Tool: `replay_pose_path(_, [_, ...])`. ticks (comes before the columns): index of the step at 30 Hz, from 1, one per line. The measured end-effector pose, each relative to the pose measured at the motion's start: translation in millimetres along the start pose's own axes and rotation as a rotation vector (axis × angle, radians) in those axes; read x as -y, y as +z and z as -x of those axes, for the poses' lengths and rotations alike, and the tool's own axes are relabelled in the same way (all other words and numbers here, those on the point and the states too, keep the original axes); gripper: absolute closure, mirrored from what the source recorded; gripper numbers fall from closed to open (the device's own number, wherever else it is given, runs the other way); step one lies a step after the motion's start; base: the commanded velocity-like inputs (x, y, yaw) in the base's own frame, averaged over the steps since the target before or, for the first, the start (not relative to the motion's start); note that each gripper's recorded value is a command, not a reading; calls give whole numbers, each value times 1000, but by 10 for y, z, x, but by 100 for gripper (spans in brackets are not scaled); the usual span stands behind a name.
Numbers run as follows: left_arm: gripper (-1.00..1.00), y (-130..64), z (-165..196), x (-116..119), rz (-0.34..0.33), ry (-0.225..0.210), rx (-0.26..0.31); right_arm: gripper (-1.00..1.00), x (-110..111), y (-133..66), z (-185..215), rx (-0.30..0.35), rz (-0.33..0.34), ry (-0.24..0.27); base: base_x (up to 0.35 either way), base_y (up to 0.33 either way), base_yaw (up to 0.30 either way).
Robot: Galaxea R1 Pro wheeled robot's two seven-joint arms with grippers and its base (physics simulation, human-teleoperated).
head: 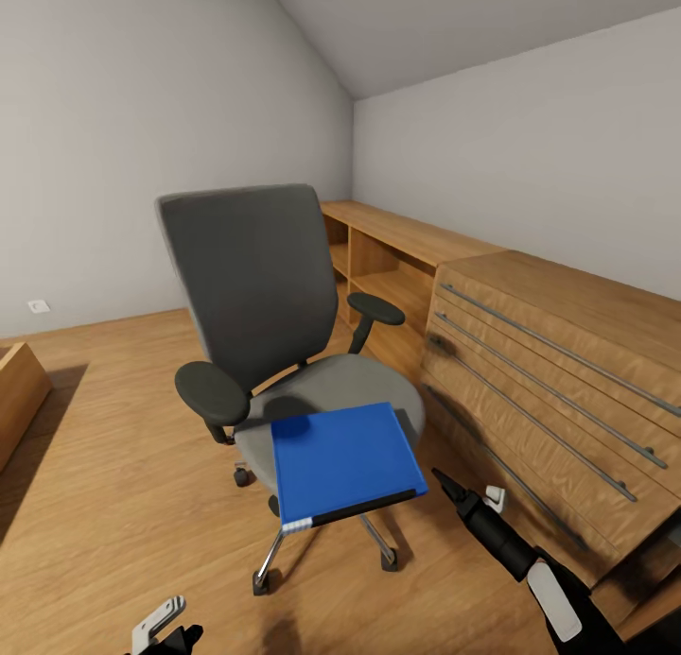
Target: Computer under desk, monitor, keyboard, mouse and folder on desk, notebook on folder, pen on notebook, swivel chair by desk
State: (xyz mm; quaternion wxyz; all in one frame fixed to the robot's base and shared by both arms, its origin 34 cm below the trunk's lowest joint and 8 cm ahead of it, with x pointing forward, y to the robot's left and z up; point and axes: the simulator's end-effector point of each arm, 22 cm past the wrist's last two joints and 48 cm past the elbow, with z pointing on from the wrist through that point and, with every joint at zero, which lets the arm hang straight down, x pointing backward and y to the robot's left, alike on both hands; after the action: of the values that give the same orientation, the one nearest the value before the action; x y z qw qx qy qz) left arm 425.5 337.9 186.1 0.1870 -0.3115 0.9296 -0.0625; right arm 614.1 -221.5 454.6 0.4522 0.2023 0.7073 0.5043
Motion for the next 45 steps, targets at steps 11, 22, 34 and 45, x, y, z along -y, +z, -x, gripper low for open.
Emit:
replay_pose_path(11, [-100,1,-7,8,-1,0,-1,-100,-9,-2,10,1,3,0,0,0,0])
replay_pose_path(22, [-100,4,-21,23,-2,1,-3,-100,-43,-6,17,-11,15,8,0,0,0])
replay_pose_path(34, [-100,9,-51,62,-7,1,-7,-100,-210,63,-208,-85,72,8,0,0,0])
replay_pose_path(45, [-100,12,-70,87,-10,1,-9,-100,-246,88,-287,-105,82,7,0,0,0])
